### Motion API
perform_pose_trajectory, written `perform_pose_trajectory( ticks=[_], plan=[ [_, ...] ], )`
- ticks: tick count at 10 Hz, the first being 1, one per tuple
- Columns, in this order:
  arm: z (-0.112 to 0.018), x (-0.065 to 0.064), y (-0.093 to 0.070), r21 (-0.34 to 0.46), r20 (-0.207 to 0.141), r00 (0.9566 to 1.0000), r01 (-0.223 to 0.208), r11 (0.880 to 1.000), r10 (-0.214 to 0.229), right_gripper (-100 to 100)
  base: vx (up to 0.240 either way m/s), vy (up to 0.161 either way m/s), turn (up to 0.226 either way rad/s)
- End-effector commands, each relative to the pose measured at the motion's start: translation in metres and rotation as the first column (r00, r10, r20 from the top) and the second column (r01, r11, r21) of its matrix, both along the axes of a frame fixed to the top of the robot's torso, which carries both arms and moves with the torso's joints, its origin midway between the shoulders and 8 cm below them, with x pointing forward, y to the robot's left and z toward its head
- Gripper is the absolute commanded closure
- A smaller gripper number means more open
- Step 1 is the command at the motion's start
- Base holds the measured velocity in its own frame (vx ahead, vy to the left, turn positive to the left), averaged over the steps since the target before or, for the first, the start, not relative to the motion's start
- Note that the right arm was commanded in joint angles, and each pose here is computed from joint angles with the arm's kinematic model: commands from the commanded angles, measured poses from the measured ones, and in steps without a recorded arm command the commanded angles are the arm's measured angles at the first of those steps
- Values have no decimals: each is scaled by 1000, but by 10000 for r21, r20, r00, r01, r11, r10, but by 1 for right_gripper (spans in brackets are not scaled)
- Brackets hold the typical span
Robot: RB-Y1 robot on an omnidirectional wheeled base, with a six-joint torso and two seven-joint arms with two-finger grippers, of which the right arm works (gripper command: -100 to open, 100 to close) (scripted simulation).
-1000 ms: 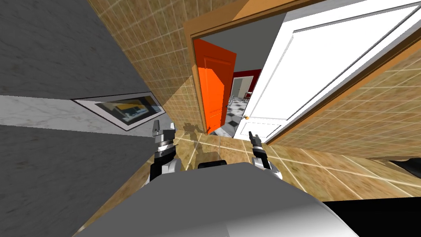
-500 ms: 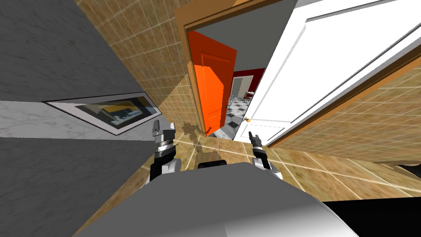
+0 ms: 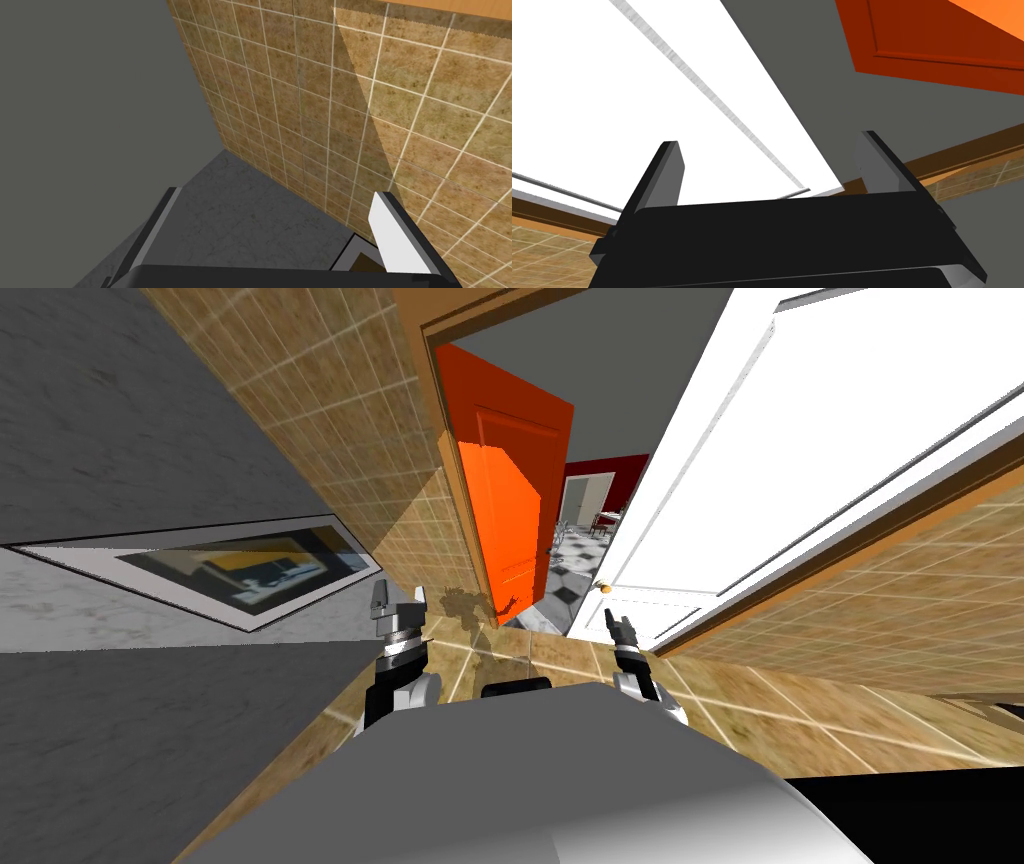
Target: Push the door open
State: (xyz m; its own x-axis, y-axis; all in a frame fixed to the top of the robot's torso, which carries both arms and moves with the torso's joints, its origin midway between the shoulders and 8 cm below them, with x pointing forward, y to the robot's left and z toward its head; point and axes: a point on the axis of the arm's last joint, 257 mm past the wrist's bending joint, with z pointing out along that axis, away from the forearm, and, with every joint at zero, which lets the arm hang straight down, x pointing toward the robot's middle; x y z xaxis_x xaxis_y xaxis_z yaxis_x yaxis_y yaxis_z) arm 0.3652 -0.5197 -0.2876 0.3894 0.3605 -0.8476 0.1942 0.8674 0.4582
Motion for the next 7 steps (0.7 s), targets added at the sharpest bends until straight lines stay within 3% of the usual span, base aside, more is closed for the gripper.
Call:
perform_pose_trajectory(
  ticks=[1, 7],
  plan=[
    [-2, -1, 0, -83, -93, 10000, 28, 10000, -29, -100, 176, -107, -11],
    [-12, -5, 0, -430, -483, 9987, 128, 9990, -149, -100, 161, -94, -7]
  ],
)
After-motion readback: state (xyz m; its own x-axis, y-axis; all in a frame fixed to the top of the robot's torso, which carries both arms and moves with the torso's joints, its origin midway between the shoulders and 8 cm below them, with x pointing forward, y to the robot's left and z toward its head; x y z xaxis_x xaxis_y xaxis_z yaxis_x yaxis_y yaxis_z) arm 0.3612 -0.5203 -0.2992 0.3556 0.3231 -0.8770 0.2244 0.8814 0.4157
